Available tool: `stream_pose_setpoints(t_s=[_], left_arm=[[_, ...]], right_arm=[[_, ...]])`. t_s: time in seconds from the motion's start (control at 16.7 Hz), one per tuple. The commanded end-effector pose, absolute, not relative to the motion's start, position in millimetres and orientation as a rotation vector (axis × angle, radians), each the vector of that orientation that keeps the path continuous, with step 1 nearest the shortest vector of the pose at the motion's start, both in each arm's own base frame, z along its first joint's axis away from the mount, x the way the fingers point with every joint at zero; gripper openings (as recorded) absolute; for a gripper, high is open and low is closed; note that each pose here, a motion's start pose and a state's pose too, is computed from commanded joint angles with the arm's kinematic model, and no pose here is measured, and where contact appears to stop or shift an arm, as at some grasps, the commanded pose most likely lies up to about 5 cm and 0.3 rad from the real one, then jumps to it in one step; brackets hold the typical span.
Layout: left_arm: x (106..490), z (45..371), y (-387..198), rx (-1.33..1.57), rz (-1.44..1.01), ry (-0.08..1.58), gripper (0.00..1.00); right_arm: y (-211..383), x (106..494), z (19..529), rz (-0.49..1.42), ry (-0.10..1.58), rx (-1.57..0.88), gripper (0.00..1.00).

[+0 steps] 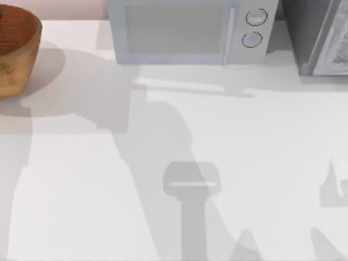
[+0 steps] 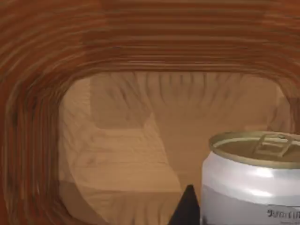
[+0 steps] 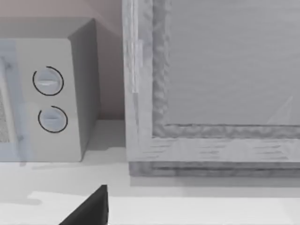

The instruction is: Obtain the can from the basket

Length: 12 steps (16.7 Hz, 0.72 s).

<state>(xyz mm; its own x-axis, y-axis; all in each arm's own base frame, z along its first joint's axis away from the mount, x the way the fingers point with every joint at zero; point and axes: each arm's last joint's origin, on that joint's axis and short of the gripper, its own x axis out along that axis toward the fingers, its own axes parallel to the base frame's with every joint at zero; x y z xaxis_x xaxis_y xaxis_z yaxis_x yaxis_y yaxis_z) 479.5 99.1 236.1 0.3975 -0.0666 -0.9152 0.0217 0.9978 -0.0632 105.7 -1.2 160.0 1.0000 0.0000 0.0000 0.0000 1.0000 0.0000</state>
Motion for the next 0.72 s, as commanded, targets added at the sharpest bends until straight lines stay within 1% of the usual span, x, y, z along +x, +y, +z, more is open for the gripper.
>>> stream_pose_setpoints(t_s=[0.12, 0.24, 0.36, 0.54, 0.72], left_arm=[[447, 272, 88, -0.037, -0.069, 1.076, 0.00], [402, 306, 74, -0.025, -0.079, 0.975, 0.00], [355, 327, 60, -0.009, -0.087, 0.869, 0.00], [277, 336, 34, 0.026, -0.110, 0.699, 0.00], [206, 317, 16, 0.049, -0.110, 0.525, 0.00]], right_arm=[[-1, 106, 160, 0.000, 0.000, 0.000, 1.00], [-1, 106, 160, 0.000, 0.000, 0.000, 1.00], [-1, 106, 160, 0.000, 0.000, 0.000, 1.00], [-1, 106, 160, 0.000, 0.000, 0.000, 1.00], [-1, 106, 160, 0.000, 0.000, 0.000, 1.00]])
